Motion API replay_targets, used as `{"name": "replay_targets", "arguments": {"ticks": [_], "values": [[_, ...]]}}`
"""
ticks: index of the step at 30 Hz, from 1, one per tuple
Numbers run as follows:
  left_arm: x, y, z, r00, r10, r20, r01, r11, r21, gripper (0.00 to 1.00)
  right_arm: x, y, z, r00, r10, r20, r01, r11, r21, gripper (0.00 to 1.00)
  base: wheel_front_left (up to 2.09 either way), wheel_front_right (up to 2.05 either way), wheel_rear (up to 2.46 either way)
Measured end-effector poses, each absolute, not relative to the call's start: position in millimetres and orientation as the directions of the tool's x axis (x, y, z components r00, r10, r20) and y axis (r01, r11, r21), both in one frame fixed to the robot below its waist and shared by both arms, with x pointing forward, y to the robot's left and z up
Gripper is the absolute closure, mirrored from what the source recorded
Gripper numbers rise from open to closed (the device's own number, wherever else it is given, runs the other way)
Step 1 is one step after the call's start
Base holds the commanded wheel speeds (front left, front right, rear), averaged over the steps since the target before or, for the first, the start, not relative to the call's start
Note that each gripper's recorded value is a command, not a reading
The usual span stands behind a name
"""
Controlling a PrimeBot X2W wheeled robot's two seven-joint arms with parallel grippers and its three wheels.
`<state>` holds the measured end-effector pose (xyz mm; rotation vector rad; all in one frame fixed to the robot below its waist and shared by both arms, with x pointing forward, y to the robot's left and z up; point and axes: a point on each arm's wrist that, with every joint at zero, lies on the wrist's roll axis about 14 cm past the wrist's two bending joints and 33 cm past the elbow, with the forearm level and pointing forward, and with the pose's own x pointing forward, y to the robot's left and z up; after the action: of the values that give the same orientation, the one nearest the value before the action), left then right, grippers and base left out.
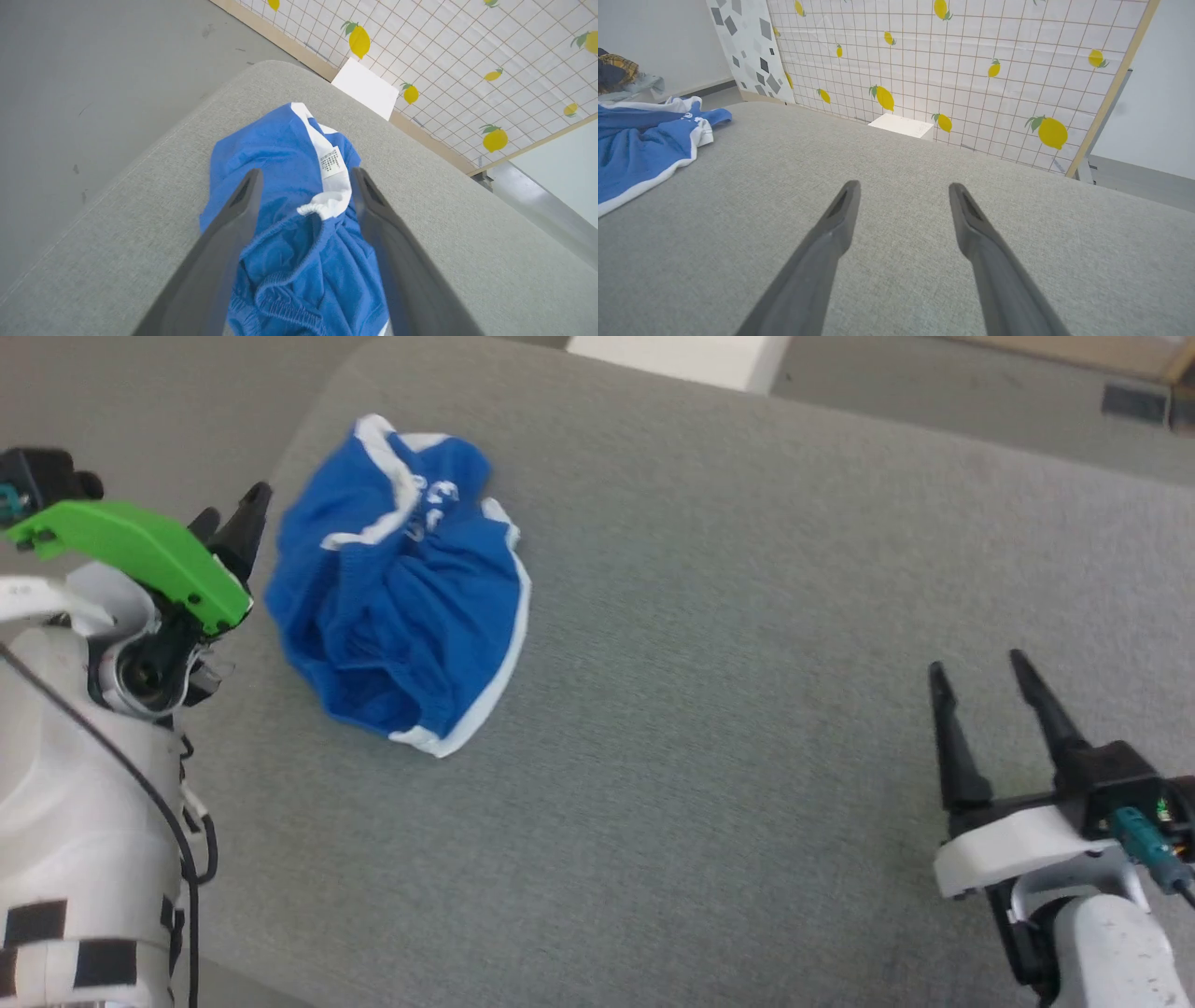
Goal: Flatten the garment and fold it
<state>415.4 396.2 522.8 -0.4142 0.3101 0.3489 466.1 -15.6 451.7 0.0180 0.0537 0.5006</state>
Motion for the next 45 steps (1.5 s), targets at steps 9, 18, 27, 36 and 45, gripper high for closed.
{"name": "replay_targets", "arguments": {"ticks": [9, 18, 27, 36, 45], "values": [[430, 347, 412, 0.676, 0.039, -0.736, -0.386, 0.87, -0.308, 0.0, 474, -55, 414, 0.912, 0.388, -0.13, -0.387, 0.921, 0.038, 0.0, 0.0, 0.0, 0.0], [427, 331, 361, 0.587, 0.045, -0.808, -0.357, 0.911, -0.208, 0.0, 474, -71, 388, 0.917, 0.349, -0.196, -0.347, 0.937, 0.044, 0.0, 0.0, 0.0, 0.0], [456, 352, 415, 0.83, 0.188, -0.524, -0.335, 0.921, -0.201, 1.0, 471, -59, 396, 0.906, 0.379, -0.186, -0.378, 0.925, 0.045, 0.0, 0.0, 0.0, 0.0], [498, 348, 577, 0.987, 0.151, -0.05, -0.158, 0.972, -0.176, 1.0, 457, -48, 418, 0.903, 0.409, -0.133, -0.402, 0.912, 0.082, 0.0, 0.0, 0.0, 0.0], [502, 249, 686, 0.967, -0.157, 0.202, 0.186, 0.973, -0.137, 1.0, 438, -74, 442, 0.935, 0.345, -0.08, -0.336, 0.936, 0.103, 0.0, 0.0, 0.0, 0.0]]}}
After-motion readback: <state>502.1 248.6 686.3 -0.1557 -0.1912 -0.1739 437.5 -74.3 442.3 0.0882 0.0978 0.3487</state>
